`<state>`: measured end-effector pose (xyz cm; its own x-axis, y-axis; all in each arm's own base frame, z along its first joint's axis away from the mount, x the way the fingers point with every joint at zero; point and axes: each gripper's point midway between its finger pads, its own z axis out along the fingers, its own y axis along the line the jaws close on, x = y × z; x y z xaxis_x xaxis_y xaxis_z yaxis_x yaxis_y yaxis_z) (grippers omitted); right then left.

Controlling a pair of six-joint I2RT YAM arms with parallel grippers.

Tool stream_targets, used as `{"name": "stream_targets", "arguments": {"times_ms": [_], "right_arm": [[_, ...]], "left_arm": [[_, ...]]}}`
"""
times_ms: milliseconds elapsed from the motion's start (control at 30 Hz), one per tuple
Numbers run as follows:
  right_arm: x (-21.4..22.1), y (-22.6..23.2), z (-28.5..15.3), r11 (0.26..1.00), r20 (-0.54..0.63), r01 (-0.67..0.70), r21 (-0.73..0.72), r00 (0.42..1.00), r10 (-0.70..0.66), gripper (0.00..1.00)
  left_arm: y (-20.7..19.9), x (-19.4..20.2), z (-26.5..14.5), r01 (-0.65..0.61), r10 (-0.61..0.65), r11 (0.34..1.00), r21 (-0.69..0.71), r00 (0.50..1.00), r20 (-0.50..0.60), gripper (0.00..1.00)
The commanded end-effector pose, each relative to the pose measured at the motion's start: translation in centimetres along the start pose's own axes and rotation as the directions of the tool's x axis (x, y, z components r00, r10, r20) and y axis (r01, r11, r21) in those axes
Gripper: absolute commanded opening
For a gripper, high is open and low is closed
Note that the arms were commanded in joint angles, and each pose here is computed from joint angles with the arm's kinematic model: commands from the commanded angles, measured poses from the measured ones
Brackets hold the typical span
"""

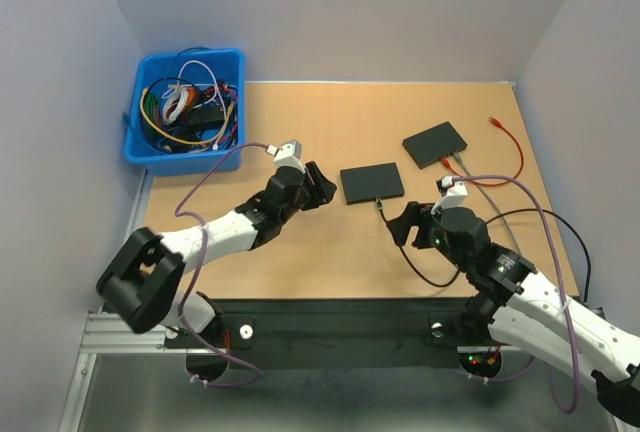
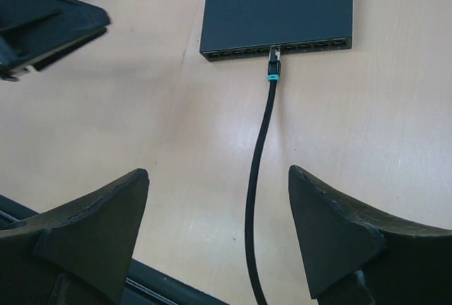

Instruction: Insert the plug into the switch port

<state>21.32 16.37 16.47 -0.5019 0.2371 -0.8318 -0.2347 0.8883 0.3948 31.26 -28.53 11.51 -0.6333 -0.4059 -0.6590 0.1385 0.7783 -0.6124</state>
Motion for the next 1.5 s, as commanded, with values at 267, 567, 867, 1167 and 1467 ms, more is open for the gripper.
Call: {"name": "stream_targets", "arguments": {"times_ms": [267, 567, 867, 1167, 1467], "right_arm": [[-6.1, -2.7, -2.6, 0.964, 0.149, -0.093, 0.248, 0.987, 0.057, 0.93], [-9.6, -5.6, -7.2, 0.873, 0.174, -0.126, 0.472, 0.984, 0.048, 1.00], [-11.6, -7.3, -11.9, 0.862, 0.355, -0.297, 0.411, 0.923, 0.149, 1.00], [-12.4, -7.1, -14.5, 0.892, 0.444, -0.370, 0.259, 0.866, 0.230, 1.00], [-12.1, -7.0, -13.7, 0.892, 0.417, -0.344, 0.292, 0.886, 0.205, 1.00]], "left_arm": [[0.5, -6.2, -9.9, -0.257, 0.265, 0.963, -0.080, 0.957, 0.121, 0.65], [-0.8, -6.6, -13.2, -0.274, 0.276, 0.961, -0.042, 0.958, 0.078, 0.67], [0.5, -8.5, -16.5, -0.411, 0.423, 0.904, -0.120, 0.901, 0.101, 0.69], [-1.0, -9.9, -19.3, -0.388, 0.384, 0.921, -0.030, 0.894, 0.231, 0.76], [-0.8, -10.2, -19.6, -0.377, 0.376, 0.925, -0.045, 0.894, 0.245, 0.78]]}}
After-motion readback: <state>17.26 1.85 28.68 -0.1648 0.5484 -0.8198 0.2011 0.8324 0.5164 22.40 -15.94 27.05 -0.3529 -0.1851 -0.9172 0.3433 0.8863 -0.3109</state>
